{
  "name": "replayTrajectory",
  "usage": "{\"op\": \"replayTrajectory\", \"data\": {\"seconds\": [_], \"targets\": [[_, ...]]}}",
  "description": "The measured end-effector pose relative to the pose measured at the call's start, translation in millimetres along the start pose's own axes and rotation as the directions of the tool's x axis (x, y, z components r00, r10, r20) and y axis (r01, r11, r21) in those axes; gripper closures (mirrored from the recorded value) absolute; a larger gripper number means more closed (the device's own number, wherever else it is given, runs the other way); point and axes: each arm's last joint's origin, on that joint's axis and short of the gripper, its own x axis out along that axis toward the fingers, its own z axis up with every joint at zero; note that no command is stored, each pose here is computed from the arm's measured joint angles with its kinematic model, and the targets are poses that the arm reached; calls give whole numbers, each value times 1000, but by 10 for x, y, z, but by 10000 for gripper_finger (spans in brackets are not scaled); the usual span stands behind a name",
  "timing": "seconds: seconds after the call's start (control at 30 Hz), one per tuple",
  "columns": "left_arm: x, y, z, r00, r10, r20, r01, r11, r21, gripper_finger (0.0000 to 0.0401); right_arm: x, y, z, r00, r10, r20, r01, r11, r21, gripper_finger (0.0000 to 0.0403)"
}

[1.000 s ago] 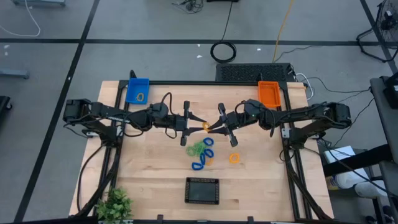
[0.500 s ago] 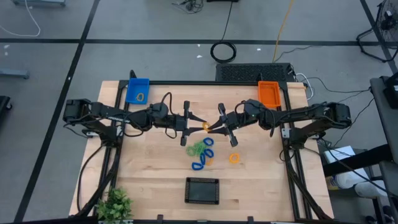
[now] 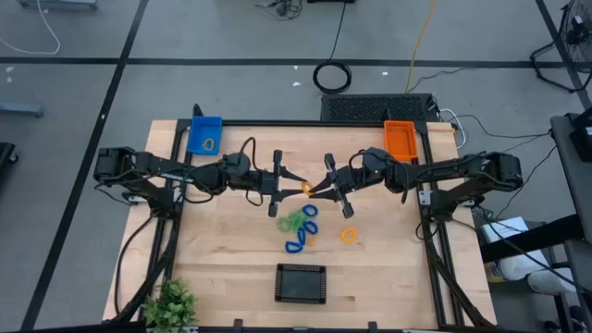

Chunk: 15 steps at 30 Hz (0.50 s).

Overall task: Sort spring keychains into baskets
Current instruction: Put the orange spring keychain into the blue basket

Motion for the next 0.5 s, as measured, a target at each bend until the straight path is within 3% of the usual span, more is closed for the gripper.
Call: {"op": "replayTrajectory", "data": {"seconds": [0.23,0.5], "targets": [[0,-3,-5,1000,-5,-6,5,1000,-1,279,0,0,0,1000,0,0,0,1000,0,377],[1,-15,-25,1000,-17,-25,18,997,77,376,0,0,0,1000,0,0,0,1000,0,378]]}}
